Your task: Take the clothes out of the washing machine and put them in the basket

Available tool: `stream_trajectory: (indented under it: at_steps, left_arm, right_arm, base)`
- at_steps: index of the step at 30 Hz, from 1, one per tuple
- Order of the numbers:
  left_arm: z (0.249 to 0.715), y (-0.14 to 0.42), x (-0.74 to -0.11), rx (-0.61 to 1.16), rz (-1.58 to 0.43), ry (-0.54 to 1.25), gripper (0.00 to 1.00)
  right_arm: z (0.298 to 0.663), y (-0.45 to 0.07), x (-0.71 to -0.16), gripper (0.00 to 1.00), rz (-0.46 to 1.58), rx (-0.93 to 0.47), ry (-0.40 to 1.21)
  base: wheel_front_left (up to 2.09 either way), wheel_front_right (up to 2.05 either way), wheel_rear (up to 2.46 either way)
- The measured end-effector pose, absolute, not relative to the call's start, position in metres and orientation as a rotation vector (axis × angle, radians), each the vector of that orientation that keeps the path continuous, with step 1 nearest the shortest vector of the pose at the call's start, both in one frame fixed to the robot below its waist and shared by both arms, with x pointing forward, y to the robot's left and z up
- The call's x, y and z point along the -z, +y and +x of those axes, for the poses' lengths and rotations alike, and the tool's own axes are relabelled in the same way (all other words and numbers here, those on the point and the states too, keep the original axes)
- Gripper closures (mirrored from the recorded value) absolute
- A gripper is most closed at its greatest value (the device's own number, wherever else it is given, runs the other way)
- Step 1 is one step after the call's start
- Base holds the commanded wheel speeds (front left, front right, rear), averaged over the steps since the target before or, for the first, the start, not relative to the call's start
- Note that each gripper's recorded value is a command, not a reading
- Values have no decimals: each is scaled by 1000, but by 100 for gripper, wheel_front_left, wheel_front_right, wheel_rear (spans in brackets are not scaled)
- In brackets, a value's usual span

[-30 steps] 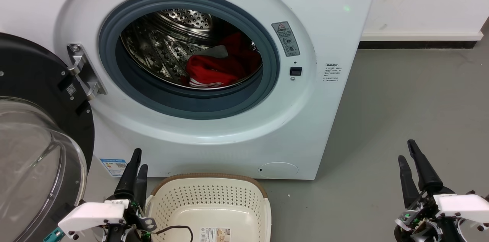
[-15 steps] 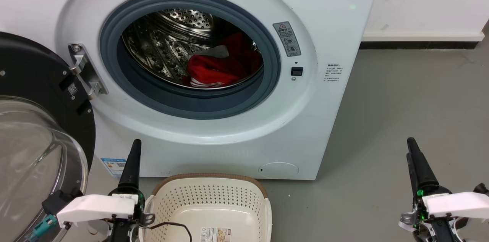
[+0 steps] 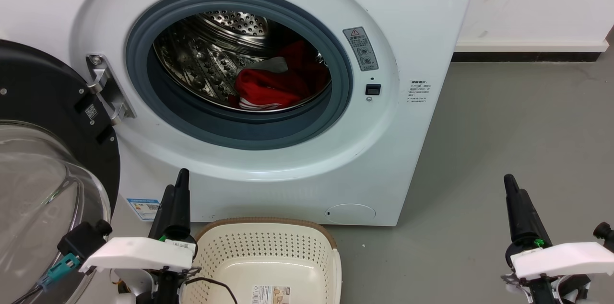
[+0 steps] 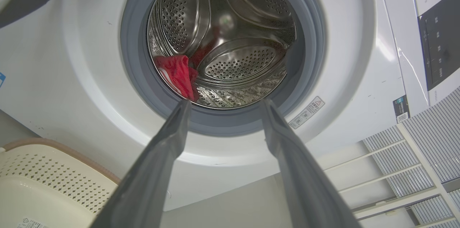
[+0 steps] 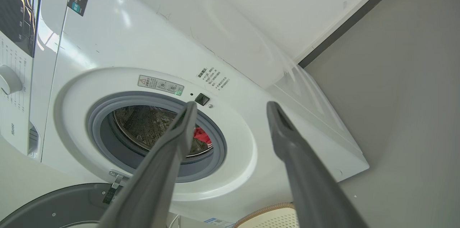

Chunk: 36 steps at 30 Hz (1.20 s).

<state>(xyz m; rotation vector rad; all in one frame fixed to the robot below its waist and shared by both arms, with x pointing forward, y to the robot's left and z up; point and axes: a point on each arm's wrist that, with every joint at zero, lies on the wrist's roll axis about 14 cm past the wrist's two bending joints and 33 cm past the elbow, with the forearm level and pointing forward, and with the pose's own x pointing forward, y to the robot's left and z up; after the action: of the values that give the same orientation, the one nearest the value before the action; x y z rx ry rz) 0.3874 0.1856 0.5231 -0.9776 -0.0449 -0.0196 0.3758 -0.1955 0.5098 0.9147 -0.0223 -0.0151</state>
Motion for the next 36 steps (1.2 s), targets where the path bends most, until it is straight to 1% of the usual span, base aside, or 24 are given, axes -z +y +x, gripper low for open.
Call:
stream_trajectory:
  at_steps: [11, 36]
  left_arm:
    - [389, 183, -531, 32, -802, -74, 0]
    - [390, 173, -534, 64, -454, -101, 0]
  right_arm:
    - [373, -191, -511, 0, 733, 0, -29]
    - [369, -189, -513, 0, 409, -20, -41]
  base:
    - [0, 0, 0]
    - [0, 0, 0]
